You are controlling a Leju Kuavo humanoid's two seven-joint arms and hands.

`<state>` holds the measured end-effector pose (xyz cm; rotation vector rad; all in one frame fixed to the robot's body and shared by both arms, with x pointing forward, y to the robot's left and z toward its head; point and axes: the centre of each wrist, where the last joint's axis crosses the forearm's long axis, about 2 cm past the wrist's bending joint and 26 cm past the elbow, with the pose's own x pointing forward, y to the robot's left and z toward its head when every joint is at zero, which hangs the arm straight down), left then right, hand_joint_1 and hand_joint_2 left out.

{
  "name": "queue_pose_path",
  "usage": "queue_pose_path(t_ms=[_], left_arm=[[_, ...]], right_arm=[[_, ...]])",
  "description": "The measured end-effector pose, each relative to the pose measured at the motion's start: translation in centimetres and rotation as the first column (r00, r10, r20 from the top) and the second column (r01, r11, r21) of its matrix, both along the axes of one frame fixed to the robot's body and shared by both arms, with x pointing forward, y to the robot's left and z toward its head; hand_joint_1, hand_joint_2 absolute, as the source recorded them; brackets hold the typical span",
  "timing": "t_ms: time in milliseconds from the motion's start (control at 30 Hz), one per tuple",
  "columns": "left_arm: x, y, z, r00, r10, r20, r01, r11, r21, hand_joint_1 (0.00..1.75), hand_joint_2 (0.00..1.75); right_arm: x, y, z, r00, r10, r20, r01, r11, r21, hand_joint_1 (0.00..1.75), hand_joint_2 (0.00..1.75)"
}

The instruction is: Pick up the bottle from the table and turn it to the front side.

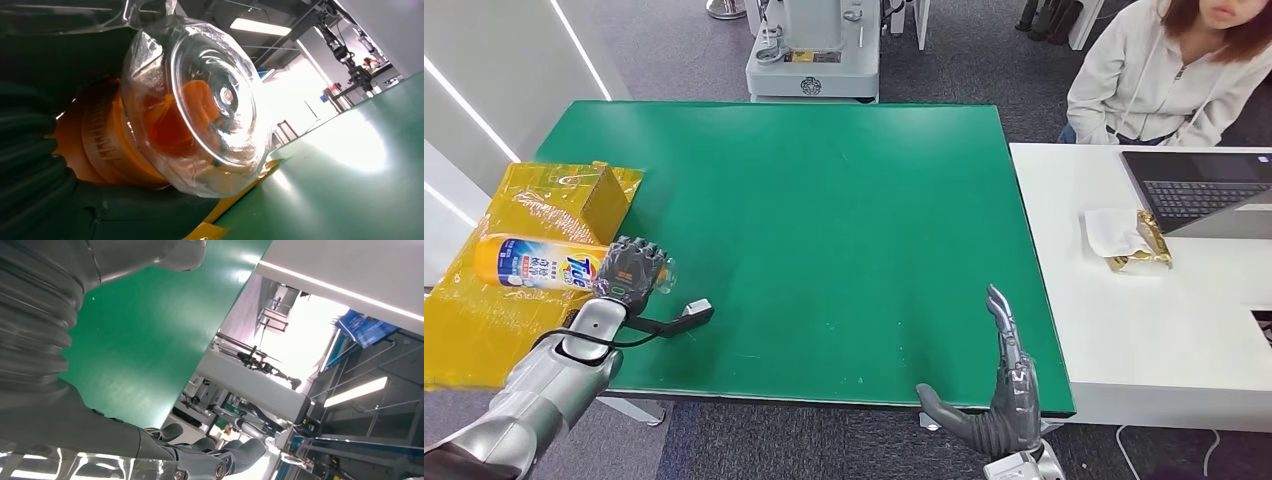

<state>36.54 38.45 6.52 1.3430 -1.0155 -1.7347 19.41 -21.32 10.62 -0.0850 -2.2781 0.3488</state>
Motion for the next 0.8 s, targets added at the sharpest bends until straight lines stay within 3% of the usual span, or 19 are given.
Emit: queue_pose_path(t_ms=[200,433,633,800], left_arm=[[0.0,-0.7,-0.2,0.997,-0.070,-0.042,0.068,0.997,-0.031,1.68,1.75],[0.9,-4.5,0.0,0.986,-0.152,-0.076,0.143,0.984,-0.106,1.75,1.75],[2.2,-6.2,1.1,0.983,-0.134,-0.122,0.115,0.981,-0.154,1.62,1.75],[2.7,-6.3,1.7,0.987,-0.077,-0.139,0.049,0.979,-0.197,1.66,1.75]], right_arm=[[0.2,0.2,0.1,1.000,0.026,-0.005,-0.026,1.000,-0.004,0.00,1.75],[1.2,1.8,1.5,0.998,0.054,-0.013,-0.054,0.998,-0.021,0.00,1.75],[0.3,1.2,0.9,0.998,0.057,-0.006,-0.057,0.998,-0.003,0.00,1.75],[0.0,1.0,1.0,0.999,0.047,-0.008,-0.047,0.999,-0.001,0.00,1.75]])
